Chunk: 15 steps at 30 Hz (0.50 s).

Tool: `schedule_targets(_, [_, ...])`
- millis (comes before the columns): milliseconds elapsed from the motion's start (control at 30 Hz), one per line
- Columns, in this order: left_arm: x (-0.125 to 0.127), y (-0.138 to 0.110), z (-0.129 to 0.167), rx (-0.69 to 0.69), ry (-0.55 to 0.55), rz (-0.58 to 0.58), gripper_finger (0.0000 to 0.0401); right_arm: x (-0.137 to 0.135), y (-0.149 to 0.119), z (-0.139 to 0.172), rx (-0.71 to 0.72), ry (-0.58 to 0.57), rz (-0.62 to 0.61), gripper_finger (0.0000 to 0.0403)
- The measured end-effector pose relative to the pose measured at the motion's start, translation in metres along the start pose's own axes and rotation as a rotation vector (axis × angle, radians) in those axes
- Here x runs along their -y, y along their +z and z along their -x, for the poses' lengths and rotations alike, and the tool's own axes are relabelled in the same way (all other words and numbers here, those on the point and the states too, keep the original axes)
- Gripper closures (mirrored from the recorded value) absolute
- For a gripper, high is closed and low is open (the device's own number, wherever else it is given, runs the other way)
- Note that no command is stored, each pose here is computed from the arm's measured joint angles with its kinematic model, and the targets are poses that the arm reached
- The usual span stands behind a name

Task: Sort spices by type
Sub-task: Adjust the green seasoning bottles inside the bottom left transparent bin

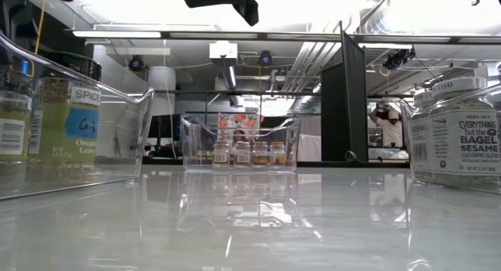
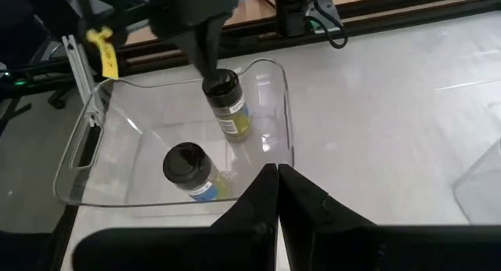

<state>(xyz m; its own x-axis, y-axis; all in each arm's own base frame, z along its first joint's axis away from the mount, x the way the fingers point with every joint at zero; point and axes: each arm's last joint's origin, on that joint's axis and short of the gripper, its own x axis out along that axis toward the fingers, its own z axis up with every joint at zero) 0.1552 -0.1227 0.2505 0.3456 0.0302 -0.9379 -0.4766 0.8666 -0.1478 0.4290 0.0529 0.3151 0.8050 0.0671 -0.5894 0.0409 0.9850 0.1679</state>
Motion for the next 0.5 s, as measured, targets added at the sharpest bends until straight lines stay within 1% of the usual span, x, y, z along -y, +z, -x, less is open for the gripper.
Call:
schedule_targets(167, [0.009,0.0,-0.008,-0.03,-0.022,-0.017,0.0401,0.0,0.0,0.0,0.0,0.002,0.007,0.0403])
schedule_targets(267, [0.013,0.002,-0.006,-0.017,-0.05,-0.011,0.0401,-0.002,0.002,0.0,0.013,0.07,0.015,0.0403])
schedule_targets(333, [0.018,0.008,0.003,0.049,-0.107,-0.024,0.0401,-0.004,0.003,0.0,0.007,0.14,0.034,0.0403])
schedule_targets(367, [0.022,0.011,0.008,0.088,-0.151,-0.05,0.0401,-0.005,0.002,0.0,0.0,0.165,0.043,0.0403])
schedule_targets(433, [0.029,0.016,0.014,0.153,-0.247,-0.13,0.0401,-0.005,0.001,0.0,-0.016,0.172,0.05,0.0403])
schedule_targets(500, [0.035,0.02,0.016,0.2,-0.299,-0.191,0.0401,-0.005,0.0,0.0,-0.026,0.174,0.053,0.0403])
